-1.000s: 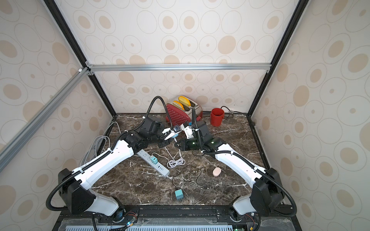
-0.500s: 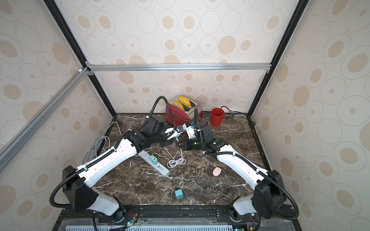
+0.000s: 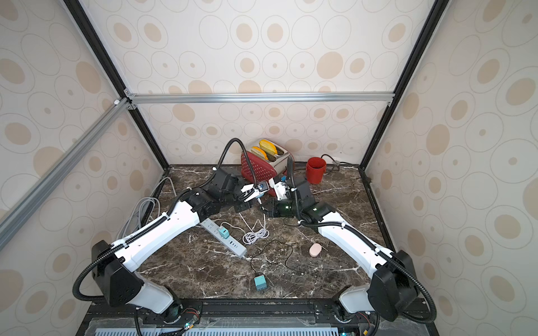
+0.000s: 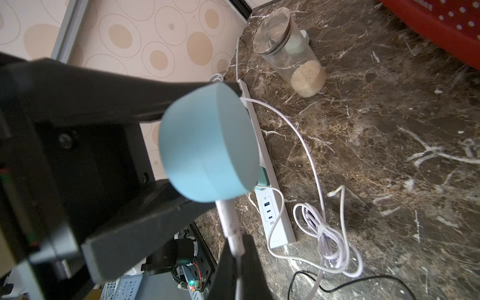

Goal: Charge the bluetooth headset
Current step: Insert the charging cable into the bluetooth headset.

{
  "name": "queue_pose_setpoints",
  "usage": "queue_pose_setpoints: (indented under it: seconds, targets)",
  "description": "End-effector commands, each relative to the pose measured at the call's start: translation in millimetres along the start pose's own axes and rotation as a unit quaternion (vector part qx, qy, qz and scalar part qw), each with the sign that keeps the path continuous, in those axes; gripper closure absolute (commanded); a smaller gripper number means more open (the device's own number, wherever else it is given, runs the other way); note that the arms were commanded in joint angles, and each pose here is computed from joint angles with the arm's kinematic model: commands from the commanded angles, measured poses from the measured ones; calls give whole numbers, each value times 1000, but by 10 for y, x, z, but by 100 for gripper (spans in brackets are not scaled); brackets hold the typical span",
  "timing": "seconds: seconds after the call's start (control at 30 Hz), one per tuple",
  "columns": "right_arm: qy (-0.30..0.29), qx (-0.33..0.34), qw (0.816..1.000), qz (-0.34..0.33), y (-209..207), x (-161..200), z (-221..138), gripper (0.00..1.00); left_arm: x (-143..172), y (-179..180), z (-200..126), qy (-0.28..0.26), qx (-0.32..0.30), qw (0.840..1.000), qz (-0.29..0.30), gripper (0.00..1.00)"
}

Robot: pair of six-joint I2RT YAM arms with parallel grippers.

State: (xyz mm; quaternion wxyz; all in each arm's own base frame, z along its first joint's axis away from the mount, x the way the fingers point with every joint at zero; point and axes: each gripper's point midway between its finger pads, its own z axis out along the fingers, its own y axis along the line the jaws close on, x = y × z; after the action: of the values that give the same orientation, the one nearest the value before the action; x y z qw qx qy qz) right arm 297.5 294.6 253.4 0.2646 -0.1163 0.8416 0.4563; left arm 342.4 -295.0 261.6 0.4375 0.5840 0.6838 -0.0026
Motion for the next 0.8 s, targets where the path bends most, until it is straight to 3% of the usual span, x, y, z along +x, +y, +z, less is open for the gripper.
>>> queue_pose_setpoints:
  seconds: [0.0, 0.17, 0.4, 0.47, 0.57, 0.77]
  targets:
    - [-125, -44, 989, -66, 333, -661, -160, 100, -52, -772, 49, -12, 152, 988, 33, 73]
    - [-130, -34, 989, -62, 267, -699, -160, 100, -78, -781, 96, -13, 154, 987, 29, 73]
    - [-117, -4, 992, -36, -5, -586, -155, 98, -14, -358, 315, 47, 74, 996, -33, 72]
    - [-111, 8, 993, -33, -95, -530, -184, 87, -26, -219, 373, 50, 60, 995, -67, 72]
    - [-98, 37, 994, -33, -227, -415, -290, 62, -19, 26, 458, 56, 36, 990, -122, 73]
    - [-128, 146, 981, 21, -712, -209, -871, 40, 36, 175, 626, 70, 28, 988, -133, 74]
